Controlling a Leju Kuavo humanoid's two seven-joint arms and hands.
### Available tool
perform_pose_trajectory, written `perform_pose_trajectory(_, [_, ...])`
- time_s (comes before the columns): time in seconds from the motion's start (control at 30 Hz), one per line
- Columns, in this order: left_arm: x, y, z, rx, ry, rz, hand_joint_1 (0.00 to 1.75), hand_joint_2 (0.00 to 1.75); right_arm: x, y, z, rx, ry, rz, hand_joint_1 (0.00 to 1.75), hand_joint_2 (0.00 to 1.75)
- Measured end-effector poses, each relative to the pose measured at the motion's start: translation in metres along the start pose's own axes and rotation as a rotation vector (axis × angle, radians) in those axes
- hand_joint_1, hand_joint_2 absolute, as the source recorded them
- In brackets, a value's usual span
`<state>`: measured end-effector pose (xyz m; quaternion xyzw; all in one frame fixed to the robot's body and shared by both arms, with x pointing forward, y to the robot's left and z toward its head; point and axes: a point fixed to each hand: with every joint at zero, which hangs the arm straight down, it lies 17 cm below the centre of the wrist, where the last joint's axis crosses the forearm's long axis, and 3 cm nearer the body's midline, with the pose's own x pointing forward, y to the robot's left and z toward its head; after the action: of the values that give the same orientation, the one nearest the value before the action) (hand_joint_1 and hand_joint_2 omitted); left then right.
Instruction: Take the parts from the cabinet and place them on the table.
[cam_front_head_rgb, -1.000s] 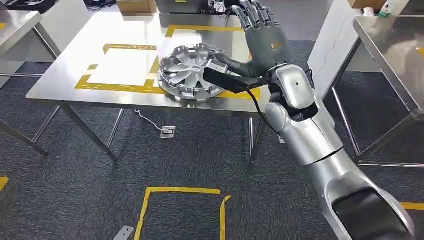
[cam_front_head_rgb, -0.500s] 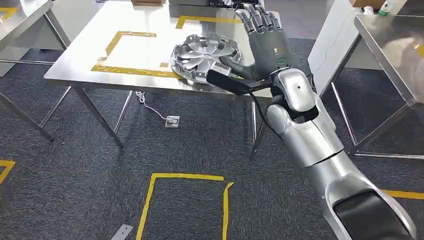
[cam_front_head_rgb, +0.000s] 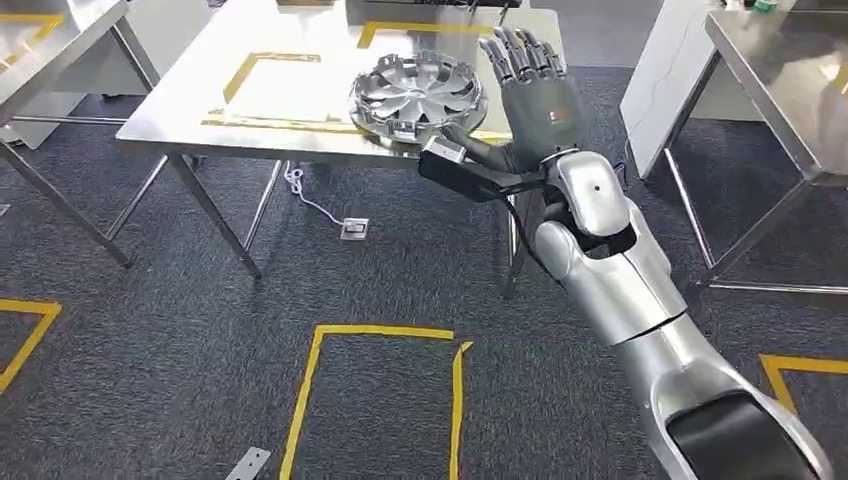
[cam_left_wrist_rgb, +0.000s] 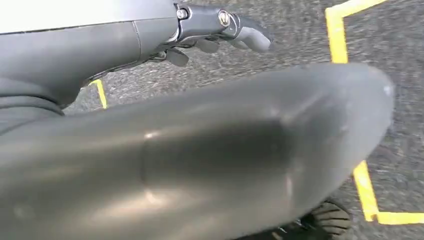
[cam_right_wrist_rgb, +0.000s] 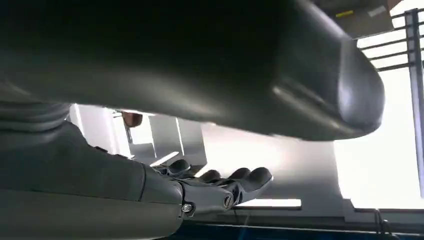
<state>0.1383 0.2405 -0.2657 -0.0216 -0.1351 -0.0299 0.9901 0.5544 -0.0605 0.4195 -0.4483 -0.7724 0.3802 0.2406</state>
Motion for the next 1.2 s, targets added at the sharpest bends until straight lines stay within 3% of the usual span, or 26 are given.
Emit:
perform_pose_trajectory(0.77, [-0.001, 0.000, 0.000, -0.003, 0.003, -0.002, 0.00, 0.00, -0.011, 0.003, 0.009, 0.005, 0.021, 0.007, 0.00, 0.00])
perform_pose_trajectory(1.2, [0.002, 0.001, 0.000, -0.003, 0.005, -0.011, 0.00, 0.00, -0.033, 0.026, 0.024, 0.069, 0.073, 0.008, 0.00, 0.00])
